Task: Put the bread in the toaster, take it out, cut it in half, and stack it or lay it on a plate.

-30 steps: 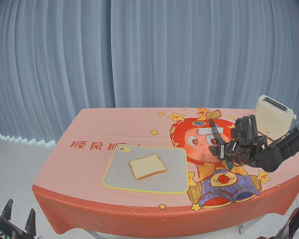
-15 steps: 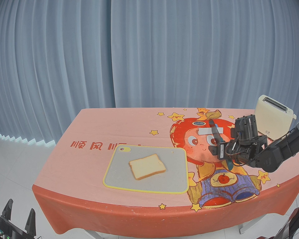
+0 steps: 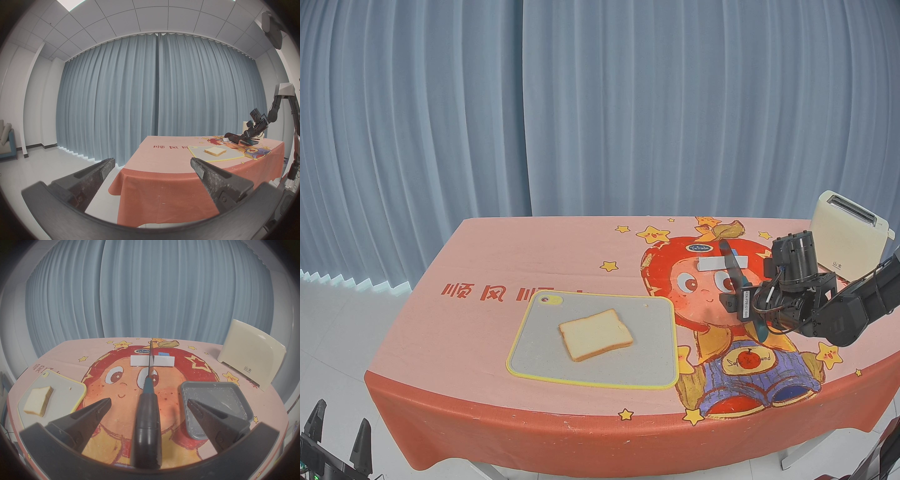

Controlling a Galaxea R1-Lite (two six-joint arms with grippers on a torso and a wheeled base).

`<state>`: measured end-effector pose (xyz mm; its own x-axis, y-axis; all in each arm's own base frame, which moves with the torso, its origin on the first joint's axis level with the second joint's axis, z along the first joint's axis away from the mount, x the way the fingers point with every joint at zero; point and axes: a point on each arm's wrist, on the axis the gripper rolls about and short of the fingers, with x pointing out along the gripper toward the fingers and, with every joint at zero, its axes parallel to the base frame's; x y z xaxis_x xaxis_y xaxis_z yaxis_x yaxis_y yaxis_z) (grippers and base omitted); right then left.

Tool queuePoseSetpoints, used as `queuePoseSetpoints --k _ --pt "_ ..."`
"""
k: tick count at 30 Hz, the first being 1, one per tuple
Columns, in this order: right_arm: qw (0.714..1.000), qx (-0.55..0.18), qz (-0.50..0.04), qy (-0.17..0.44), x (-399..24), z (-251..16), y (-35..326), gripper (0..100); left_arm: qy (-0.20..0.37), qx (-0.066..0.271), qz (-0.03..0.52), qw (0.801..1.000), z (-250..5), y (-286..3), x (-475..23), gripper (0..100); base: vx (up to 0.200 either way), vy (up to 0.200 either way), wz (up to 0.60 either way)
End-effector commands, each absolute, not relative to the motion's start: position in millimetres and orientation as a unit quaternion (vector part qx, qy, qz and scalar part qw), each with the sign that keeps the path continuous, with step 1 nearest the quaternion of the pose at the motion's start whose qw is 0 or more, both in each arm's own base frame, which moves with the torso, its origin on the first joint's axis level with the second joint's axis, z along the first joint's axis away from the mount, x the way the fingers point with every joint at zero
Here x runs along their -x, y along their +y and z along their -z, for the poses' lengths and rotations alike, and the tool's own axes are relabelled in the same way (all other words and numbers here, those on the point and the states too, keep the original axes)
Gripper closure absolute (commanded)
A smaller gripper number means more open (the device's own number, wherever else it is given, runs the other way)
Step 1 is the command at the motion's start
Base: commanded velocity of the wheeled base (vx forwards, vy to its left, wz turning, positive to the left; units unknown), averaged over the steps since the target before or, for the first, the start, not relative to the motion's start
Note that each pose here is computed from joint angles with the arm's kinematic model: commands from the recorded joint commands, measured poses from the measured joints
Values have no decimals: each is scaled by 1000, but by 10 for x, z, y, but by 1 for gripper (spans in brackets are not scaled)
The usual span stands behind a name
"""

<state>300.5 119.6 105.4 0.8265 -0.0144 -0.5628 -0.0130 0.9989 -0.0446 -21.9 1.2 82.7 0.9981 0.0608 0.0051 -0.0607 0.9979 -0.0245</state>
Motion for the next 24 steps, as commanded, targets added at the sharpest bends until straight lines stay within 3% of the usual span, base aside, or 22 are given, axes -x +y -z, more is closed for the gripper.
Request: queuePoseSetpoints --k 1,8,9,24 --pt "955 24 2 296 -3002 -1048 1188 0 6 12 -31 999 -778 12 206 0 0 0 0" --pt "954 26 1 299 -2994 -1035 1195 0 6 12 -32 999 -778 13 206 0 0 0 0" --pt "954 26 1 299 -2994 -1035 1195 100 5 12 -31 999 -780 12 206 0 0 0 0" --pt "956 22 0 292 -3001 -1071 1193 100 5 12 -31 999 -780 12 206 0 0 0 0"
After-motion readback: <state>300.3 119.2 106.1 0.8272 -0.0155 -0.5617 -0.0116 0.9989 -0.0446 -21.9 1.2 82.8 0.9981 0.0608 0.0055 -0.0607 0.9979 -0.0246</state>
